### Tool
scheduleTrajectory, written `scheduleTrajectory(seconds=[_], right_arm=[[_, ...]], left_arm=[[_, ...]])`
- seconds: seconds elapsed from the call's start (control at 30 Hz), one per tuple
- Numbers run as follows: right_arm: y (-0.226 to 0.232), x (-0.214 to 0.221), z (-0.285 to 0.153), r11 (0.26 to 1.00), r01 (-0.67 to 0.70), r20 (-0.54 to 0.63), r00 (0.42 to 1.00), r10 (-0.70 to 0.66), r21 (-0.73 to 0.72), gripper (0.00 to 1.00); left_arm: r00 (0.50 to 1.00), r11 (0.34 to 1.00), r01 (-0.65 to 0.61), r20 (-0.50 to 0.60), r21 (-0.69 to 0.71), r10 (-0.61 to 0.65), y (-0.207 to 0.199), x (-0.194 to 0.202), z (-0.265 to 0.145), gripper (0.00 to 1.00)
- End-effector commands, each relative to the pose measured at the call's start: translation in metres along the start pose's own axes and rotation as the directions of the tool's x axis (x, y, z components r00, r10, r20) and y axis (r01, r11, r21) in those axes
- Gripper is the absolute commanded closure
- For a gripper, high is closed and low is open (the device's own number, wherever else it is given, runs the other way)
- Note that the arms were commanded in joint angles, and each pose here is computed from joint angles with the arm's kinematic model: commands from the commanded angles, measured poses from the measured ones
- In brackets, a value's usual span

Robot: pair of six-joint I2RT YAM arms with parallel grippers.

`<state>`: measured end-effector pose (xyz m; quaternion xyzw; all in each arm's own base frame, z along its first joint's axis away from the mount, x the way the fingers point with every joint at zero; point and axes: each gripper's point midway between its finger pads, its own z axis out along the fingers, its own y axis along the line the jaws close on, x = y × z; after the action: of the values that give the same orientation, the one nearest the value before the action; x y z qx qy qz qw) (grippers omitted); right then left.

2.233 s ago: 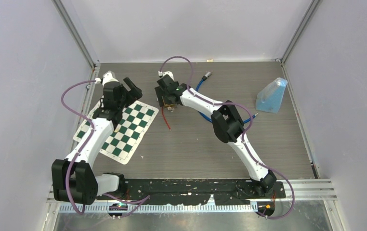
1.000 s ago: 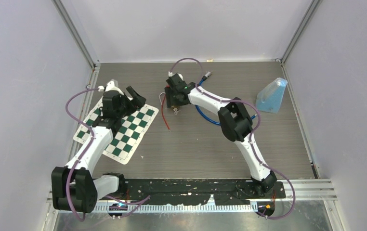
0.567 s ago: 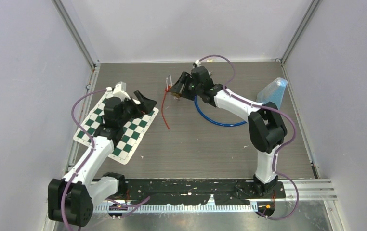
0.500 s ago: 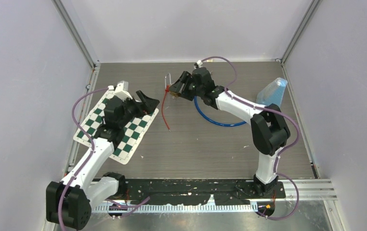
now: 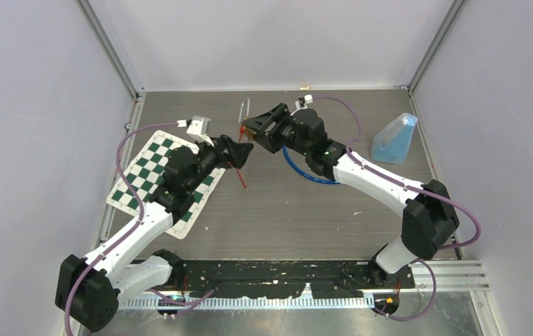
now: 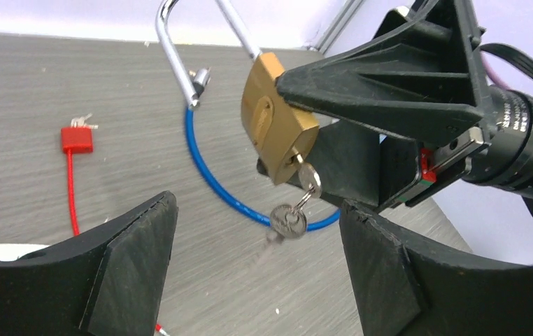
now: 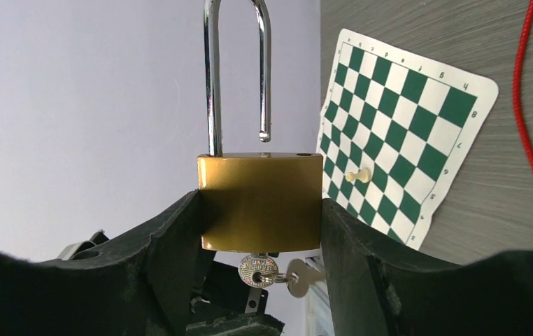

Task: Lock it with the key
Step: Pick up the lock from the center of the board.

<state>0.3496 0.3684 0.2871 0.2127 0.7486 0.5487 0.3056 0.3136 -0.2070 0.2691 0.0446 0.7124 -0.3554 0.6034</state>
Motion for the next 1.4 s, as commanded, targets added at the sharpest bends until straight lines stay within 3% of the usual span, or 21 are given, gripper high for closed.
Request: scheduleTrajectory(seconds=[0.0,0.1,0.3,0.63,0.87,1.0,1.13,1.23,1.37], right_arm=[[0.068,-0.016,-0.029,0.976,-0.097,0.066,0.991,0.112,-0.197,0.67],[0.071,-0.015,-0.035,0.974,-0.103,0.074,0.990,0.120,-0.202,0.67],[0.080,-0.014,-0.047,0.970,-0.116,0.069,0.989,0.134,-0.214,0.67],[0.088,-0.015,-0.060,0.967,-0.133,0.065,0.987,0.150,-0.218,0.69],[0.084,-0.014,-0.059,0.971,-0.154,0.082,0.982,0.171,-0.184,0.70],[0.085,-0.012,-0.059,0.970,-0.161,0.077,0.981,0.178,-0.184,0.71],[0.087,-0.013,-0.060,0.969,-0.160,0.082,0.981,0.178,-0.188,0.70],[0.088,-0.014,-0.060,0.967,-0.164,0.084,0.979,0.183,-0.193,0.70],[0.090,-0.013,-0.059,0.962,-0.177,0.072,0.978,0.196,-0.209,0.70]], left_arm=[[0.976,0.995,-0.087,0.205,0.040,0.077,-0.029,-0.055,0.006,0.18],[0.959,0.988,-0.130,0.262,0.083,0.105,-0.046,-0.065,0.004,0.18],[0.946,0.990,-0.141,0.291,-0.018,0.140,-0.047,-0.067,0.015,0.19],[0.945,0.984,-0.147,0.281,-0.101,0.170,-0.048,-0.061,0.030,0.35],[0.924,0.983,-0.154,0.337,-0.100,0.179,-0.053,-0.065,0.034,0.34],[0.923,0.981,-0.139,0.343,-0.132,0.177,-0.050,-0.064,0.038,0.55],[0.931,0.983,-0.116,0.331,-0.141,0.157,-0.046,-0.058,0.039,0.63],[0.935,0.986,-0.103,0.325,-0.134,0.142,-0.046,-0.054,0.039,0.62],[0.941,0.987,-0.099,0.312,-0.126,0.134,-0.046,-0.049,0.038,0.43]])
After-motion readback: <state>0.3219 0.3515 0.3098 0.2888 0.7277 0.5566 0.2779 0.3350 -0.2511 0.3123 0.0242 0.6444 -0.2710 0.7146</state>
